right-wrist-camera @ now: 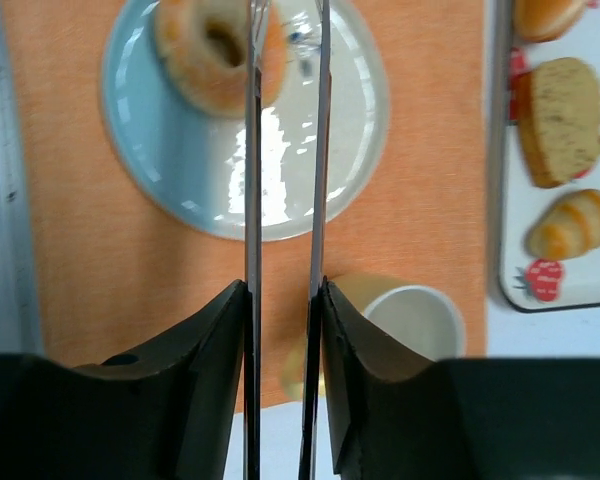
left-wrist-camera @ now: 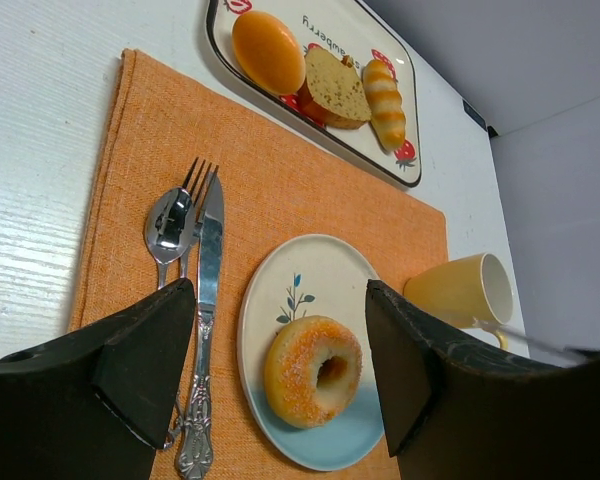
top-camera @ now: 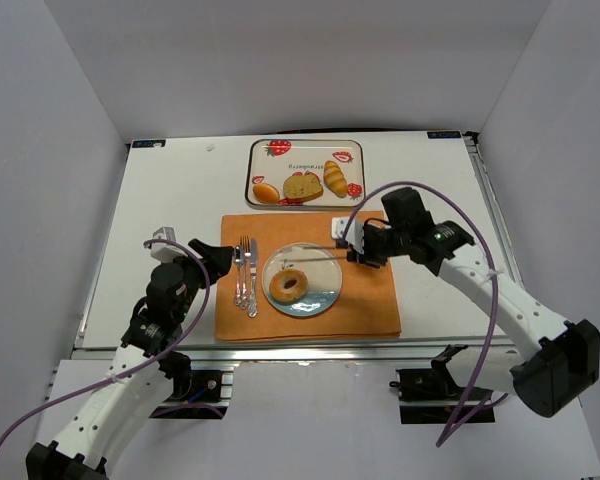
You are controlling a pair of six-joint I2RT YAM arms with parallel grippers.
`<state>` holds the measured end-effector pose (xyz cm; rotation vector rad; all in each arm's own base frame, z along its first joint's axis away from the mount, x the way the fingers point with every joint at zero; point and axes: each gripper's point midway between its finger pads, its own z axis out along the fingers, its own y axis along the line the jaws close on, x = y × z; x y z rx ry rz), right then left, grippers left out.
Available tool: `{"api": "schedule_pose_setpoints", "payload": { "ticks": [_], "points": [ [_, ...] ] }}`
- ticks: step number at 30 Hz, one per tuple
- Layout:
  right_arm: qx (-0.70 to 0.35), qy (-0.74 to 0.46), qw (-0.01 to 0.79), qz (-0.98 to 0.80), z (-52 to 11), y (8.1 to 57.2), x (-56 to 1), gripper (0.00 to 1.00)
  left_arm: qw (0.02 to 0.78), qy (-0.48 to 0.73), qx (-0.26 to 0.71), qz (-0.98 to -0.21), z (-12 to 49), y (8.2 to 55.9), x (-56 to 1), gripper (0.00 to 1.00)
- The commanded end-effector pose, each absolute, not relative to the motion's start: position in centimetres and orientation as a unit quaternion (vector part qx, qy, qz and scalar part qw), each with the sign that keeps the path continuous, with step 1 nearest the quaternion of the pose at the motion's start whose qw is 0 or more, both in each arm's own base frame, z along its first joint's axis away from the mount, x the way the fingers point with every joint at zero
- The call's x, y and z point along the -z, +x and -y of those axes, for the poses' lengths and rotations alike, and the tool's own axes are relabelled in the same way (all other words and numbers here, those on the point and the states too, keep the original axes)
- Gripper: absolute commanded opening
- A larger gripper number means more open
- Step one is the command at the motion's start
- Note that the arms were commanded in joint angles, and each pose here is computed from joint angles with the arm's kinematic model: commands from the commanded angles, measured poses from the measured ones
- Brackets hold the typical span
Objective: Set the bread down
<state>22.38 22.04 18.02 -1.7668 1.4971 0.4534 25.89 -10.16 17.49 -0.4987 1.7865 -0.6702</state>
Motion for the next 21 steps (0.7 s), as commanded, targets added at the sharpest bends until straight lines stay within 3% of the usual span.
{"api": "schedule_pose_setpoints", "payload": {
  "ticks": [1,12,21],
  "points": [
    [-0.14,-0.657,0.463,-0.578,-24.1,27.5,-23.0,0.39,0.555,-0.211,0.285,-0.753,10.1,26.0,-17.9,0.78],
    [-0.003,-0.646,0.44,-0.624,-23.6,41.1,-19.6,0.37,0.563,-0.214,0.285,-0.745,9.8,25.8,-18.7,0.78],
    [0.042,-0.658,0.432,-0.615,-23.8,45.1,-18.0,0.38,0.563,-0.216,0.286,-0.745,9.8,25.7,-18.5,0.78]
  ]
}}
